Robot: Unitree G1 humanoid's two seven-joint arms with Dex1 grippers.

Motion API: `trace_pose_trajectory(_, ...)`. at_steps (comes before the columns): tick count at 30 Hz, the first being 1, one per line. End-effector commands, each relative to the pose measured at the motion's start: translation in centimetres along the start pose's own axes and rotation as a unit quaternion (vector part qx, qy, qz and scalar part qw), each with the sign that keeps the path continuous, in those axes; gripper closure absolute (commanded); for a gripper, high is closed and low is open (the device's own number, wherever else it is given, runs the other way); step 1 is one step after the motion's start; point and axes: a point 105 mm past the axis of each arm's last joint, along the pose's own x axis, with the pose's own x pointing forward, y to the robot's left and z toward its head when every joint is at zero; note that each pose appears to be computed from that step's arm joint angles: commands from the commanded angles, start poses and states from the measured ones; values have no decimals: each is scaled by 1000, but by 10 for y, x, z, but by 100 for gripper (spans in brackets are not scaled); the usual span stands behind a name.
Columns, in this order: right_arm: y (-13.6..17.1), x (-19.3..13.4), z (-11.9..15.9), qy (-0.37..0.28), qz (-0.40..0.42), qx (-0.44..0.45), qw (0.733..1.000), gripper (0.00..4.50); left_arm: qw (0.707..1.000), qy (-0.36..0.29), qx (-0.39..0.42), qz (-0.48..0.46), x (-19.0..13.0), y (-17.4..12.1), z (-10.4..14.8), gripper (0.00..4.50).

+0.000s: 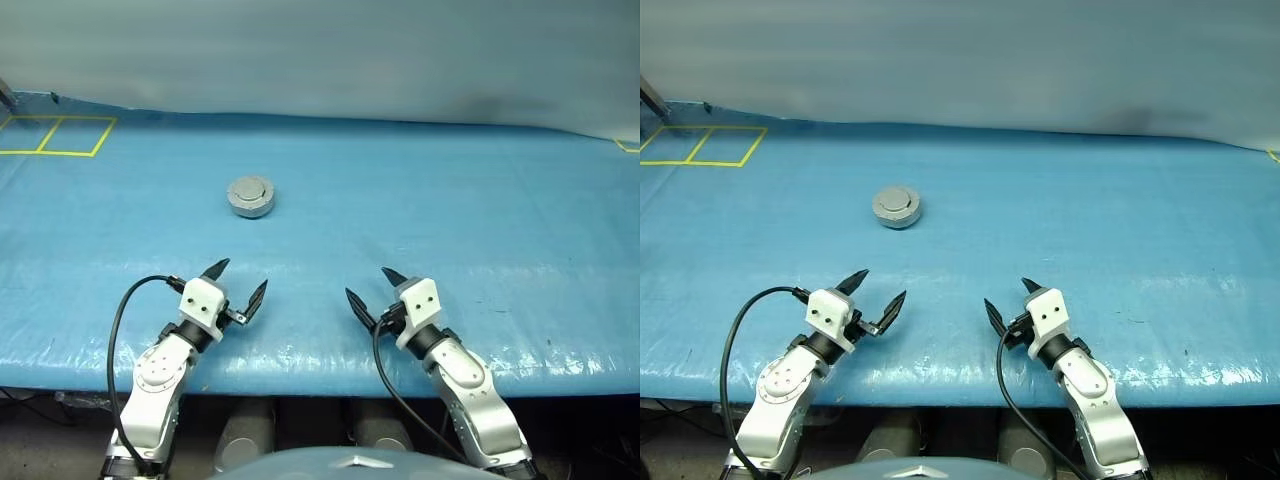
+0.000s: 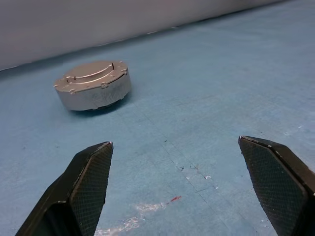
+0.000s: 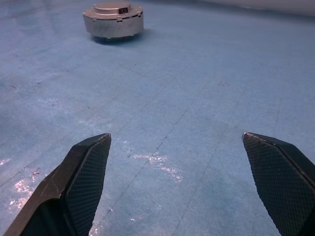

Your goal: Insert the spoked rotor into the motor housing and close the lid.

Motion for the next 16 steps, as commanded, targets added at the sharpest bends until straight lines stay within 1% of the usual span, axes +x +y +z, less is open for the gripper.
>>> trace_pose_trajectory(1, 2, 1, 11, -24, -1, -2, 1000, 0, 1000, -14, 14, -7, 1, -2, 6, 3)
trace_pose_trajectory(6, -2, 1, 10, -28, -19, 4, 999, 0, 1000, -16, 12, -4, 2, -2, 6, 3)
trace_pose_trajectory(16, -2, 1, 9, -26, -25, 0, 999, 0, 1000, -20, 11, -4, 6, 2, 4, 3)
